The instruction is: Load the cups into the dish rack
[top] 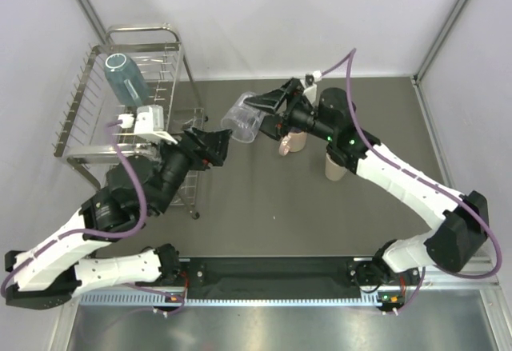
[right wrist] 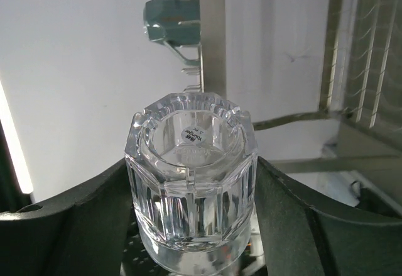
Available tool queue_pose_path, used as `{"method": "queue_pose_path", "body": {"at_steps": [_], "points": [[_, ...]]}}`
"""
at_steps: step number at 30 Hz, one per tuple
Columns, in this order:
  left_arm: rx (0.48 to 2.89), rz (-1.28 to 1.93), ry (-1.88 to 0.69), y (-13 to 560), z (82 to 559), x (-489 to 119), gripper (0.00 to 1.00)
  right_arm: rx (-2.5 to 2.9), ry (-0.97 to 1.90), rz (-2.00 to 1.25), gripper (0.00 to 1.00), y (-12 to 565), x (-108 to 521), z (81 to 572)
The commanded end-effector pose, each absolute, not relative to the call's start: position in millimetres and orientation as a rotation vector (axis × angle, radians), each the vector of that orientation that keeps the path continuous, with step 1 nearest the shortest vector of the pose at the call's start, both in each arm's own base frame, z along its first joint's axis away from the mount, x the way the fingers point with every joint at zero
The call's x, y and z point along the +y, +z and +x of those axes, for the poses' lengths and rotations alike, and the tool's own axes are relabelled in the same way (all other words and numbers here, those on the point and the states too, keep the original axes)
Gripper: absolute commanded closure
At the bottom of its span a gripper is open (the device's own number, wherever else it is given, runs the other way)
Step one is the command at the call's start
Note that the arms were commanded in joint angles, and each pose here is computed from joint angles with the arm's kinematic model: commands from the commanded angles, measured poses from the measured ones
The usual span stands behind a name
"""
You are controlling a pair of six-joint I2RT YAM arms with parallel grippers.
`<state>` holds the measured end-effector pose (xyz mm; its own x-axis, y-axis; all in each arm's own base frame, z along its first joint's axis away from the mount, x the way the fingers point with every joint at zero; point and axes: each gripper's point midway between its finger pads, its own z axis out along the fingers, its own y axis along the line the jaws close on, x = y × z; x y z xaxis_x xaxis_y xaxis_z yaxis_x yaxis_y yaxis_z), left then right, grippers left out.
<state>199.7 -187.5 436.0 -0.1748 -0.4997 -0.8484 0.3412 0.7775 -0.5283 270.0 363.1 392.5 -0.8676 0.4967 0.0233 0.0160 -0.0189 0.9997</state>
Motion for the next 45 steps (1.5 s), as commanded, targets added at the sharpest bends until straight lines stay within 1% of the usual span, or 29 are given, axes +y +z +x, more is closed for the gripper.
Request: {"method": "queue_pose_path", "body": {"at_steps": [1, 2, 3, 4, 5, 10, 12, 14, 16, 17, 19, 20, 21, 24, 25, 26, 27, 29, 30, 32, 34, 41, 45], "points": [[1.526, -0.180, -0.835, 462, 189, -170, 0.15, 1.803, 1.749, 0.234, 1.00, 423, 354, 293], [1.515, -0.193, -0.848, 471, 187, -166, 0.14, 1.814, 1.681, 0.194, 1.00, 424, 353, 299], [1.516, -0.192, -0.854, 475, 187, -166, 0.14, 1.832, 1.609, 0.166, 1.00, 413, 357, 310], [1.530, -0.174, -0.849, 475, 185, -167, 0.14, 1.821, 1.516, 0.063, 1.00, 407, 359, 317], [1.524, -0.173, -0.860, 484, 185, -168, 0.14, 1.787, 1.486, 0.013, 1.00, 415, 361, 322], [1.536, -0.050, -0.879, 498, 179, -186, 0.15, 1.711, 1.230, -0.230, 1.00, 393, 379, 360], [1.524, 0.023, -0.882, 510, 176, -194, 0.16, 1.645, 1.160, -0.328, 1.00, 375, 400, 381], [1.524, 0.051, -0.894, 511, 174, -199, 0.16, 1.586, 1.147, -0.365, 1.00, 379, 405, 384], [1.496, 0.084, -0.910, 519, 171, -201, 0.16, 1.524, 1.140, -0.449, 1.00, 366, 422, 387], [1.493, 0.105, -0.916, 519, 170, -204, 0.16, 1.439, 1.144, -0.472, 1.00, 371, 428, 387], [1.483, 0.109, -0.907, 521, 170, -202, 0.16, 1.406, 1.111, -0.554, 1.00, 349, 449, 387], [1.474, 0.109, -0.905, 523, 170, -200, 0.16, 1.369, 1.113, -0.571, 1.00, 356, 458, 388], [1.466, 0.119, -0.899, 524, 170, -200, 0.16, 1.379, 1.119, -0.592, 1.00, 336, 472, 392], [1.414, 0.131, -0.927, 535, 164, -194, 0.16, 1.247, 1.173, -0.637, 1.00, 329, 494, 389], [1.350, 0.131, -0.948, 548, 161, -191, 0.16, 1.238, 1.170, -0.646, 1.00, 324, 499, 390], [1.304, 0.135, -0.962, 555, 156, -183, 0.16, 1.211, 1.173, -0.645, 1.00, 333, 504, 392], [1.282, 0.153, -0.946, 554, 156, -184, 0.16, 1.231, 1.177, -0.661, 1.00, 316, 514, 396], [1.251, 0.158, -0.940, 560, 155, -180, 0.16, 1.202, 1.179, -0.675, 1.00, 317, 523, 399], [1.241, 0.168, -0.926, 564, 154, -177, 0.16, 1.214, 1.185, -0.688, 1.00, 304, 531, 401], [1.235, 0.180, -0.923, 567, 153, -177, 0.16, 1.183, 1.188, -0.707, 1.00, 309, 538, 401], [1.227, 0.177, -0.927, 567, 153, -176, 0.16, 1.202, 1.178, -0.733, 1.00, 291, 549, 403], [1.205, 0.160, -0.943, 568, 151, -173, 0.16, 1.180, 1.147, -0.751, 0.99, 281, 568, 410], [1.197, 0.176, -0.952, 567, 150, -176, 0.16, 1.169, 1.118, -0.769, 0.99, 265, 582, 410]]}}
